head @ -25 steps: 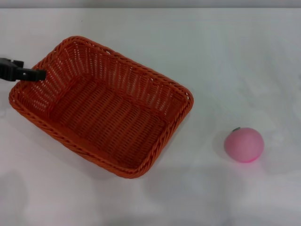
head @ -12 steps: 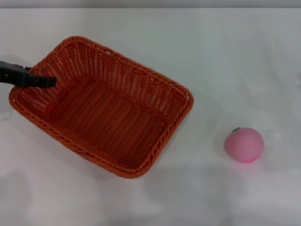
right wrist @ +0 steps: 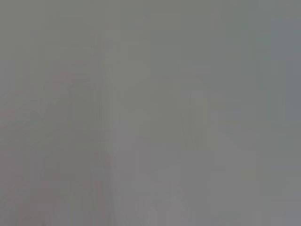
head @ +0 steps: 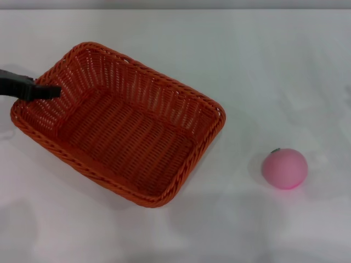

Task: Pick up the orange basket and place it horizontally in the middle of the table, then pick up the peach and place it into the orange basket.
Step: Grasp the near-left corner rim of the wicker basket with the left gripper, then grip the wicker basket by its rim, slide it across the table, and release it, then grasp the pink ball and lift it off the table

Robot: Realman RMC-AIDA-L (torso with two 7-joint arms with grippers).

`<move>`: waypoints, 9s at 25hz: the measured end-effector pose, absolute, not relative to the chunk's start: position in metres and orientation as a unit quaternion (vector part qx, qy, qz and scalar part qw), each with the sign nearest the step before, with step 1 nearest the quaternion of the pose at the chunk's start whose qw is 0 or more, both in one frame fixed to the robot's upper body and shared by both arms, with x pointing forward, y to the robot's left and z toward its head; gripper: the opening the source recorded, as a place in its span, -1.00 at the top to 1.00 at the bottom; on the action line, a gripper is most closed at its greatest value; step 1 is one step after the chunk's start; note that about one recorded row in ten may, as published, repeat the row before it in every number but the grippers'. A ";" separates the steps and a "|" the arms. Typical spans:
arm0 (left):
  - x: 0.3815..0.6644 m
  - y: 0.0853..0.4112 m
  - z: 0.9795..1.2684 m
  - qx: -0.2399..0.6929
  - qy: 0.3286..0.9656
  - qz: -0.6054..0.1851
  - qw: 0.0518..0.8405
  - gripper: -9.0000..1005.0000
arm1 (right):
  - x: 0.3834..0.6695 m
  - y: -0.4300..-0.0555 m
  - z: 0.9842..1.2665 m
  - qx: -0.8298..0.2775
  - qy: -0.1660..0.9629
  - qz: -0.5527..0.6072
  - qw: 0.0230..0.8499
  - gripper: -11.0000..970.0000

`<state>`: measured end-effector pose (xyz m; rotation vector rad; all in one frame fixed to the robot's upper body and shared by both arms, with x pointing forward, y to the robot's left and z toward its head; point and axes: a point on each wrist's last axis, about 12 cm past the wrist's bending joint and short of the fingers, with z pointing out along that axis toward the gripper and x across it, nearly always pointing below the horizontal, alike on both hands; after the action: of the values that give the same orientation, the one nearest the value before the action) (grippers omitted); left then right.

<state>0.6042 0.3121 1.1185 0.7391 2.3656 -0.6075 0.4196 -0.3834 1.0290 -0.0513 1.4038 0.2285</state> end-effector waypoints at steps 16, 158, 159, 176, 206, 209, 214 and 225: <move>0.604 0.302 1.123 0.263 0.885 -0.254 0.287 0.68 | 0.421 -0.382 1.030 -0.025 0.641 0.107 0.760 -0.73; 0.535 0.356 1.085 0.085 0.714 -0.266 0.642 -0.60 | 0.426 -0.447 1.148 -0.269 0.808 0.214 0.479 -0.61; 0.534 0.356 1.085 0.087 0.713 -0.265 0.644 -0.60 | 0.430 -0.443 1.149 -0.279 0.810 0.219 0.468 -0.61; 0.527 0.352 1.079 0.095 0.705 -0.268 0.650 -0.60 | 0.466 -0.378 1.122 -0.346 0.838 0.272 0.322 -0.60; 0.516 0.352 1.071 0.091 0.706 -0.277 0.645 -0.60 | 0.477 -0.344 1.080 -0.380 0.844 0.276 0.261 -0.38; 0.514 0.353 1.071 0.091 0.706 -0.278 0.646 -0.60 | 0.477 -0.343 1.080 -0.386 0.841 0.276 0.259 -0.32; 0.513 0.353 1.071 0.090 0.704 -0.279 0.647 -0.60 | 0.476 -0.339 1.078 -0.396 0.837 0.279 0.256 -0.01; 0.509 0.357 1.070 0.087 0.706 -0.275 0.646 -0.59 | 0.477 -0.333 1.088 -0.405 0.814 0.306 0.282 0.66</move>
<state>0.5092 0.3571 1.0701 0.1984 1.6070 -0.6251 0.4773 -0.3328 1.0879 -1.0844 2.1808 0.8200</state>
